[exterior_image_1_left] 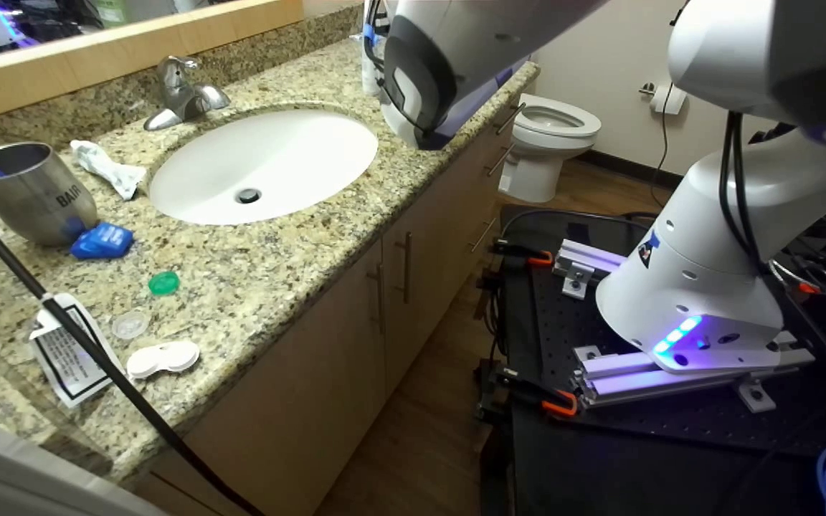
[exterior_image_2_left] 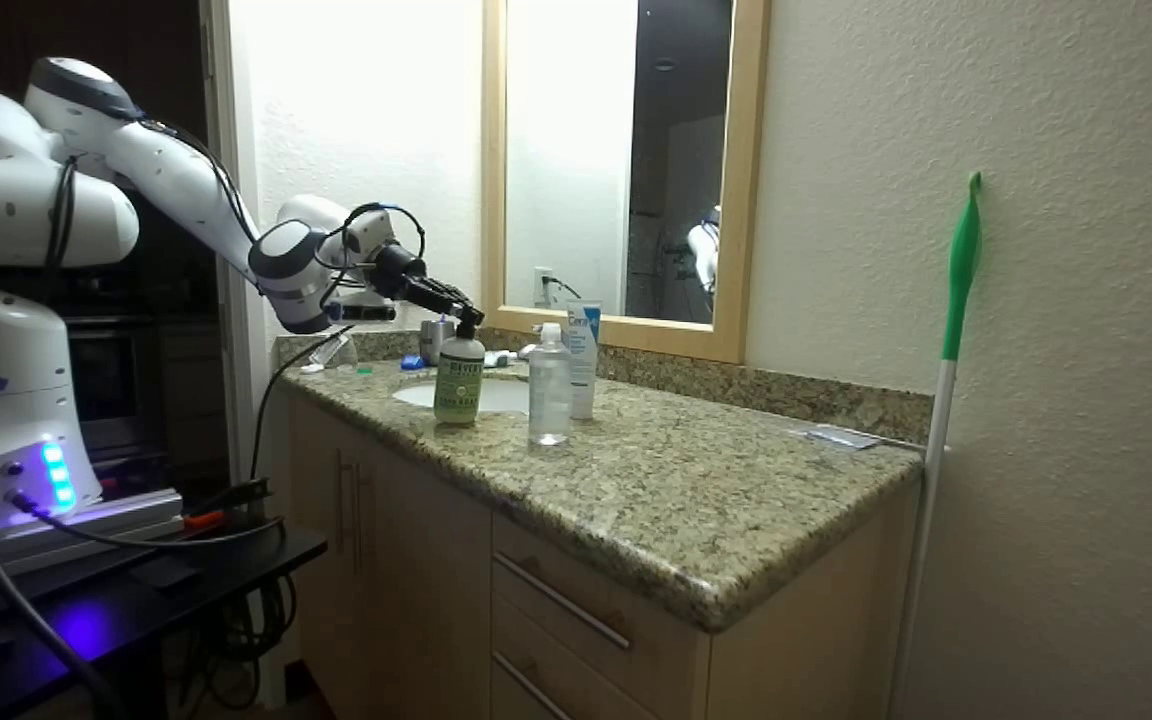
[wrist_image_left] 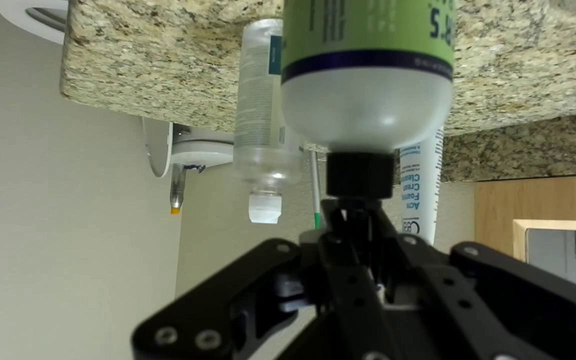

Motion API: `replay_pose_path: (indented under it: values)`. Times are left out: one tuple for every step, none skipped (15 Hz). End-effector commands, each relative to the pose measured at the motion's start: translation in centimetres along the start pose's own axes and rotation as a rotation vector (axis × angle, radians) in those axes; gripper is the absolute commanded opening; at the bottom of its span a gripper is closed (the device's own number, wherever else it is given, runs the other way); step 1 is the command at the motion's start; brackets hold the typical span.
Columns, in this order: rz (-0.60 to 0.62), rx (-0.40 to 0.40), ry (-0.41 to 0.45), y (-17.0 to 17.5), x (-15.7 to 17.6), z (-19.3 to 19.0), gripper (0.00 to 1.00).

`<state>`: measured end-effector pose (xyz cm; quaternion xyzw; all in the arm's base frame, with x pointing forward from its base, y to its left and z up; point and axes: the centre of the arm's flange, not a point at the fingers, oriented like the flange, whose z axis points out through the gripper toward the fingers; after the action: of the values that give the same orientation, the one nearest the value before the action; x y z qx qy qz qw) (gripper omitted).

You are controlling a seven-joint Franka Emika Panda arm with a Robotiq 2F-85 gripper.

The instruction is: Move the green bottle to the back egde of the counter

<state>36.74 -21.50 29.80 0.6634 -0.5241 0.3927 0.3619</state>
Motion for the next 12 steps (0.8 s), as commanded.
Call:
replay_pose_path:
  values:
    - [-0.07,-0.043,-0.066,0.7,-0.6,-0.6,0.46]
    - [-0.093,-0.056,-0.093,0.6,-0.8,-0.6,0.54]
    - [-0.122,-0.061,-0.146,0.6,-0.9,-0.8,0.61]
    - [-0.141,-0.066,-0.193,0.6,-1.1,-0.9,0.69]
    - [-0.164,-0.075,-0.225,0.5,-1.1,-1.0,0.75]
    - [-0.179,-0.081,-0.257,0.5,-0.8,-1.2,0.83]
    - [-0.184,-0.087,-0.287,0.5,-0.7,-1.4,0.89]
    - [-0.188,-0.091,-0.317,0.5,-0.8,-1.5,0.96]
    - [-0.179,-0.076,-0.338,2.5,3.8,-0.4,0.99]
    - [-0.169,-0.082,-0.35,2.4,4.8,-1.1,1.0]
    - [-0.137,-0.076,-0.339,2.4,6.6,-1.2,1.0]
    - [-0.117,-0.079,-0.332,2.5,8.0,-1.5,1.0]
